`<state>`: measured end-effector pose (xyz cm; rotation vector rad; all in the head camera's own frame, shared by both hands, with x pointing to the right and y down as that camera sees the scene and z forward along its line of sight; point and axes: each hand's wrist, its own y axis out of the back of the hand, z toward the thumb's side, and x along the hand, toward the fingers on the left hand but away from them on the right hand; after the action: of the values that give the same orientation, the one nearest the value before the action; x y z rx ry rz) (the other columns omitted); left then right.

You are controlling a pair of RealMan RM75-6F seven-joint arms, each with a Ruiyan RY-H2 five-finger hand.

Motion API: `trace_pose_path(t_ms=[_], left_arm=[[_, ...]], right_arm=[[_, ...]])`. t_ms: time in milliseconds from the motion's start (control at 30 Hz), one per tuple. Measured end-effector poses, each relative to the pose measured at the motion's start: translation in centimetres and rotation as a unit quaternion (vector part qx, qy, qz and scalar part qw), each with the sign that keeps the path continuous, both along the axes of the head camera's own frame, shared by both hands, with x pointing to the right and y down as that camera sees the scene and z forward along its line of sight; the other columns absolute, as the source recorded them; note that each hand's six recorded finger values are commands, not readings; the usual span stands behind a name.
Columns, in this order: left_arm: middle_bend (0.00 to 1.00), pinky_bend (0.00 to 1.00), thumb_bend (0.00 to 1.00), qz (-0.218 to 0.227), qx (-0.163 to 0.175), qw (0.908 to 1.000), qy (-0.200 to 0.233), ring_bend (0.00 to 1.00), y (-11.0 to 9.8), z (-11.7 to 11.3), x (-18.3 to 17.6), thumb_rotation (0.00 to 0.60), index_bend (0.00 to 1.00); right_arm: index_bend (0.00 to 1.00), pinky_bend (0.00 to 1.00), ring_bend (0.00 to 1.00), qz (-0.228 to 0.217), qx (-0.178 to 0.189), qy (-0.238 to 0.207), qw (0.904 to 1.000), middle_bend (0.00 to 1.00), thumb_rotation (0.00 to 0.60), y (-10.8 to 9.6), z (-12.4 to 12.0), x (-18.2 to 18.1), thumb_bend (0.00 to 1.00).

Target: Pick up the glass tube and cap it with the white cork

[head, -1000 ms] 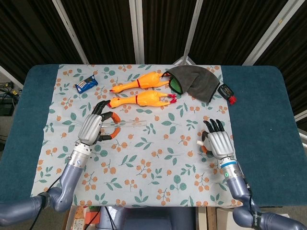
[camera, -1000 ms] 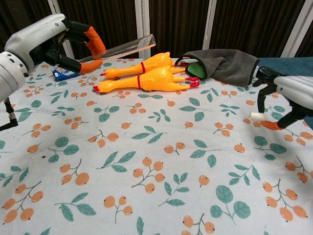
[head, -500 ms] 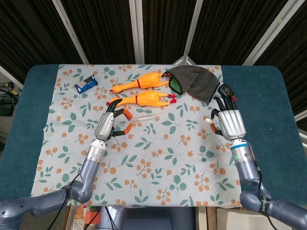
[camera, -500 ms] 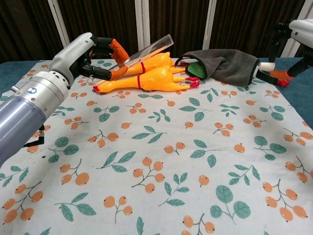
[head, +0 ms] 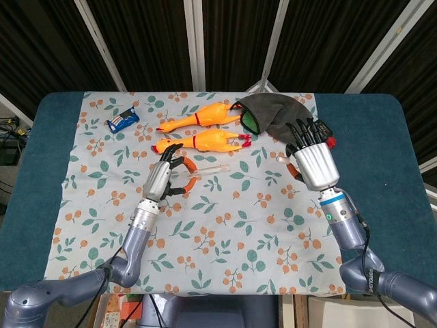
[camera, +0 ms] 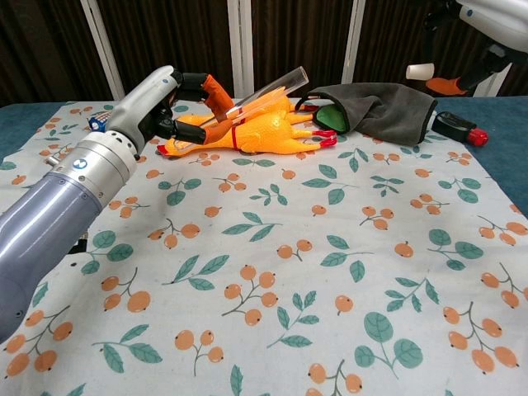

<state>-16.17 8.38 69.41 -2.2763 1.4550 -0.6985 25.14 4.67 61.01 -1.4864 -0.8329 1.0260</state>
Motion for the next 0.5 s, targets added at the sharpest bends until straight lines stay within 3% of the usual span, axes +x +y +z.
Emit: trace_pose_path(t_ms=[500], left_arm=[[0.56, 0.00, 0.61, -0.012, -0.014, 0.9996, -0.022, 0.09, -0.9, -0.1, -0.8, 0.600, 0.67]], right_arm=[[0.62, 0.00, 0.02, -0.094, 0.064, 0.003, 0.9935, 0.15, 0.600, -0.4, -1.0, -4.9, 0.42]])
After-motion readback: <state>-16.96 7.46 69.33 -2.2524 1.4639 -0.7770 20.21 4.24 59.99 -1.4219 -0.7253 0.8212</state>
